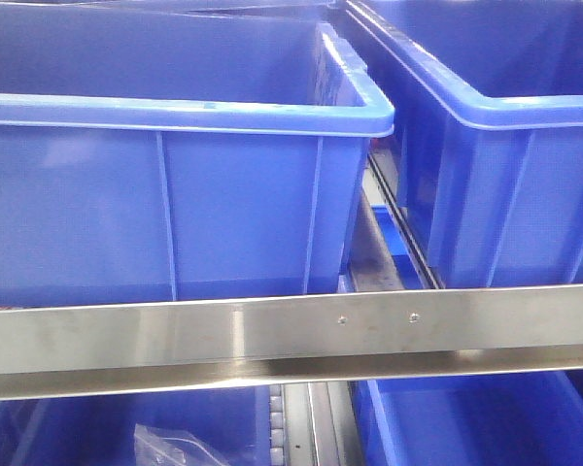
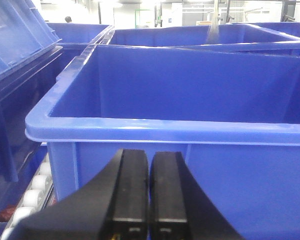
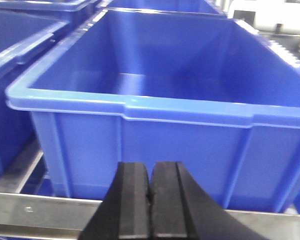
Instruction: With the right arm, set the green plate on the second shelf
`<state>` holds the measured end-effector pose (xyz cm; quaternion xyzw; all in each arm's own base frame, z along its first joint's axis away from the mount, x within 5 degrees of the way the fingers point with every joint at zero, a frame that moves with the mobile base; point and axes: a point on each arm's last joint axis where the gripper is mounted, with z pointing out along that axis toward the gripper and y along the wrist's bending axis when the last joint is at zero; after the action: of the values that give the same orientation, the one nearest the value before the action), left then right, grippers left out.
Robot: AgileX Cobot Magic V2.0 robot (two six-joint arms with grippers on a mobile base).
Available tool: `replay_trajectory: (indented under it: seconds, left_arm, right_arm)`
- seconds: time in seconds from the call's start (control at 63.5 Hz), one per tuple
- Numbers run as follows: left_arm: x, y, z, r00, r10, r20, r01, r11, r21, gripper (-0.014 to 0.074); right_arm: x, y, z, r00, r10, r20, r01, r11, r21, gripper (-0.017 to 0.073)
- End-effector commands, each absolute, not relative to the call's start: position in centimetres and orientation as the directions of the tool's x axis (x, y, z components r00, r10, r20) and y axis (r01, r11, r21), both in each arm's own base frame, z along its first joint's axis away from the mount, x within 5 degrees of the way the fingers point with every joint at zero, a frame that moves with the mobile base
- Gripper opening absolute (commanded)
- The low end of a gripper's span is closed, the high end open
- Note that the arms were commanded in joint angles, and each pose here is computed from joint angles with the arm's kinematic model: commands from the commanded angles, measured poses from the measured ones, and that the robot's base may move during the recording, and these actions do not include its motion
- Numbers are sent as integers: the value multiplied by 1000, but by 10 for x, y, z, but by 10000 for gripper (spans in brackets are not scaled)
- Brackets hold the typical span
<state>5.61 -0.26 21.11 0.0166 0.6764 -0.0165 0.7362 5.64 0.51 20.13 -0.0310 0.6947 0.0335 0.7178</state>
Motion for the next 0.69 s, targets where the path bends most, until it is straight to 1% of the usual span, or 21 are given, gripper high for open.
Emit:
replay_trajectory:
  seconds: [0.0,0.142,0.284,0.457,0.678]
  left_arm:
    - [56,-2,206,140,-14,-990,47,999,-8,130]
    - [56,-2,206,140,-14,-990,47,999,-8,130]
    - [56,-2,206,140,-14,-990,47,999,-8,130]
    - [56,-2,206,140,-14,-990,47,999,-8,130]
    - [56,-2,206,140,-14,-990,47,999,-8,130]
  right_arm:
    - [53,5,217,167,18,-986,-95,996,2,48]
    - [52,5,220,200,28,-979,-96,995,9,48]
    - [52,5,220,200,37,-979,-98,995,18,48]
    - [52,5,222,216,78,-973,-107,993,56,48]
    - [51,5,225,254,83,-964,-110,992,56,48]
